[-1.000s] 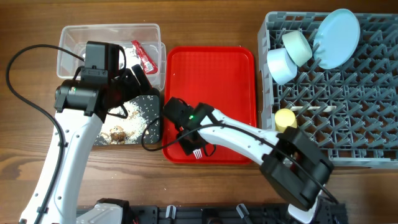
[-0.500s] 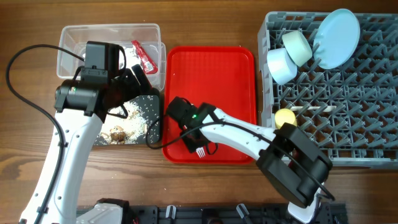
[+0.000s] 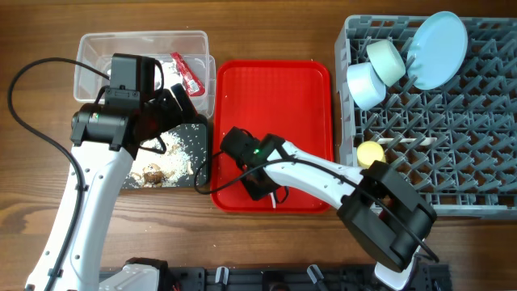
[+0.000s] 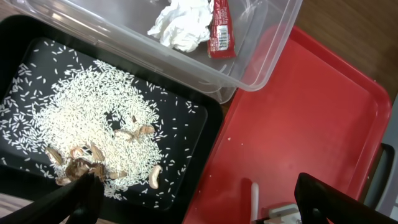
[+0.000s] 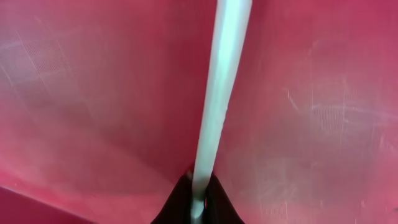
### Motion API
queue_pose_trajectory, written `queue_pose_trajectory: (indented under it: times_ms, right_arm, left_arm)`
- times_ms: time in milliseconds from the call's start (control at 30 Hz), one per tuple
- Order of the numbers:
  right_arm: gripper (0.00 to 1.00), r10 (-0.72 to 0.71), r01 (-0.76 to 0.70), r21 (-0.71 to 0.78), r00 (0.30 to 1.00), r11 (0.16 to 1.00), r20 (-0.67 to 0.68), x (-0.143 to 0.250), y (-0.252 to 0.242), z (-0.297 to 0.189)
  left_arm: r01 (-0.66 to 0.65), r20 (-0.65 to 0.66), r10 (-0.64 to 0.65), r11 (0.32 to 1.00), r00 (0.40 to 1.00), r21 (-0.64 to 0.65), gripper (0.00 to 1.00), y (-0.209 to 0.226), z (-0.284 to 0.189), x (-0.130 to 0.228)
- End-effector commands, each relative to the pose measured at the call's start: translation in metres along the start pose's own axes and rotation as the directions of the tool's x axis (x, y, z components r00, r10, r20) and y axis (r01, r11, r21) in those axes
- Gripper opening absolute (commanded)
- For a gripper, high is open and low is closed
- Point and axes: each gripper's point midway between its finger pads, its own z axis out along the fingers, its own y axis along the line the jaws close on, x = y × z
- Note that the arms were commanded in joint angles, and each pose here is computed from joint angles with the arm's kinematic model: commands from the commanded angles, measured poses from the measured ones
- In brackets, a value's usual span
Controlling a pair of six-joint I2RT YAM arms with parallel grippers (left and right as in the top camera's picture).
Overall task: Sort waste into correct bins and load items into the dishwasher rack
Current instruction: 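Lift the white fork with the right gripper toward the rack, then carry the white fork with the right gripper over the rack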
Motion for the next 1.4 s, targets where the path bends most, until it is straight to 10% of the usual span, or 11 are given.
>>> queue_pose_trajectory:
  times_ms: [0, 567, 867, 1067, 1200, 1367]
  right_arm:
    - [0.04, 0.018, -0.019, -0.01, 0.993, 1.0, -0.116, 0.025, -0.004, 0.02]
    - [0.04, 0.341, -0.369, -0.001, 0.857, 0.929, 0.385, -0.03, -0.156, -0.188]
    - [0.04, 0.827, -0.904, -0.07, 0.351, 0.421, 0.439, 0.017, -0.29, -0.196]
    - [0.04, 0.934, -0.995, -0.096, -0.005, 0.032, 0.357, 0.043, -0.325, -0.167]
    - [0.06, 0.942, -0.996, -0.077, -0.068, -0.045, 0.329, 0.049, -0.33, -0.155]
    - [0.78, 0.948, -0.998, -0.057, -0.031, -0.014, 0.317, 0.051, -0.328, -0.153]
  left_arm:
    - [0.007, 0.037, -0.007, 1.0, 0.999, 0.0, 1.0, 0.002, -0.009, -0.008]
    - [0.007, 0.037, -0.007, 1.0, 0.999, 0.0, 1.0, 0.002, -0.009, -0.008]
    - [0.007, 0.037, -0.007, 1.0, 0.999, 0.0, 1.0, 0.002, -0.009, -0.008]
    - [0.008, 0.037, -0.008, 1.0, 0.999, 0.0, 1.0, 0.002, -0.009, -0.008]
    - [0.007, 0.037, -0.007, 1.0, 0.999, 0.0, 1.0, 0.002, -0.009, -0.008]
    - [0.007, 0.037, -0.007, 1.0, 0.999, 0.0, 1.0, 0.002, -0.009, -0.008]
